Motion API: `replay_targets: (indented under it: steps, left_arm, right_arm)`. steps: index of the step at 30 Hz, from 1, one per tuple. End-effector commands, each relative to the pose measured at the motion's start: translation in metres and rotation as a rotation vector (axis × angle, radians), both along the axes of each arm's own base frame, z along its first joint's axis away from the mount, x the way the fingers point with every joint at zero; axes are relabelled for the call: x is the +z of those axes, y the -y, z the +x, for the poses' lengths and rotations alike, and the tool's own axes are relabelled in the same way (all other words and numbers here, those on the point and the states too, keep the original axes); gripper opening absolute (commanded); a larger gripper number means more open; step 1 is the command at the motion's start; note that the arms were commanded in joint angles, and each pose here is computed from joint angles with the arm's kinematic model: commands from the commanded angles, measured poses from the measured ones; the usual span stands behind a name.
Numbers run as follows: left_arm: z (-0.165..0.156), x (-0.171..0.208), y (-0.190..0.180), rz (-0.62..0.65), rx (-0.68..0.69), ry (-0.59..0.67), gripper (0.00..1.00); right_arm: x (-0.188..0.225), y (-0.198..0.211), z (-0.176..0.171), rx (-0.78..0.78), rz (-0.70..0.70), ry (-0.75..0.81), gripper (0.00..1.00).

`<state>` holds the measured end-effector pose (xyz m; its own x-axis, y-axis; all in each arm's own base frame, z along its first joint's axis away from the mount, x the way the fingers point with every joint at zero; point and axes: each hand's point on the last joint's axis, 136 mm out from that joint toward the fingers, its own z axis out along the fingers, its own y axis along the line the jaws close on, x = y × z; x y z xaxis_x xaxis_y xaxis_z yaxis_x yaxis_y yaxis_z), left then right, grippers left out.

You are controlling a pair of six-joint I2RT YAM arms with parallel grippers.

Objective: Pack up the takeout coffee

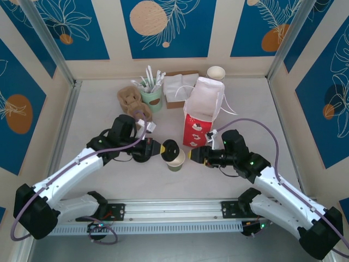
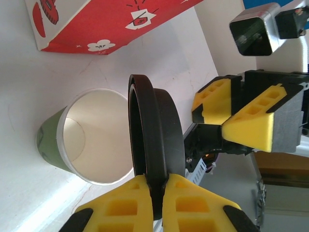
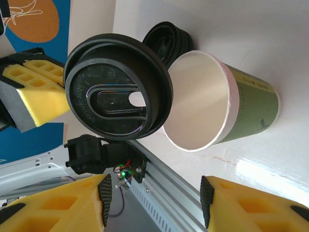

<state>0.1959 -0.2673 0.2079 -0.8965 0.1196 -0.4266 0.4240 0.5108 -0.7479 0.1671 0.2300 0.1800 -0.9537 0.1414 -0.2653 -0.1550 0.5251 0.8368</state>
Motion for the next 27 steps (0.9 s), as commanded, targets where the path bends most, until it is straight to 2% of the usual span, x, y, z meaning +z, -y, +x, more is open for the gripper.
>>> replay_targets:
  steps: [1,15,21,27]
  left_arm:
    - [0.003,-0.001,0.003,-0.043,0.000,-0.041,0.08]
    - [0.010,-0.034,0.008,-0.054,-0.002,-0.137,0.09]
    - [0.012,-0.043,0.011,-0.056,-0.013,-0.161,0.19]
    - [0.014,-0.049,0.010,-0.036,-0.010,-0.162,0.24]
  right_arm:
    - [-0.006,-0.006,0.000,0.012,0.016,-0.005,0.54]
    - [-0.020,-0.011,0.009,0.005,0.007,-0.013,0.54]
    - [-0.026,-0.014,0.012,0.010,-0.006,-0.029,0.54]
    - [-0.030,-0.013,0.015,-0.004,-0.019,-0.030,0.54]
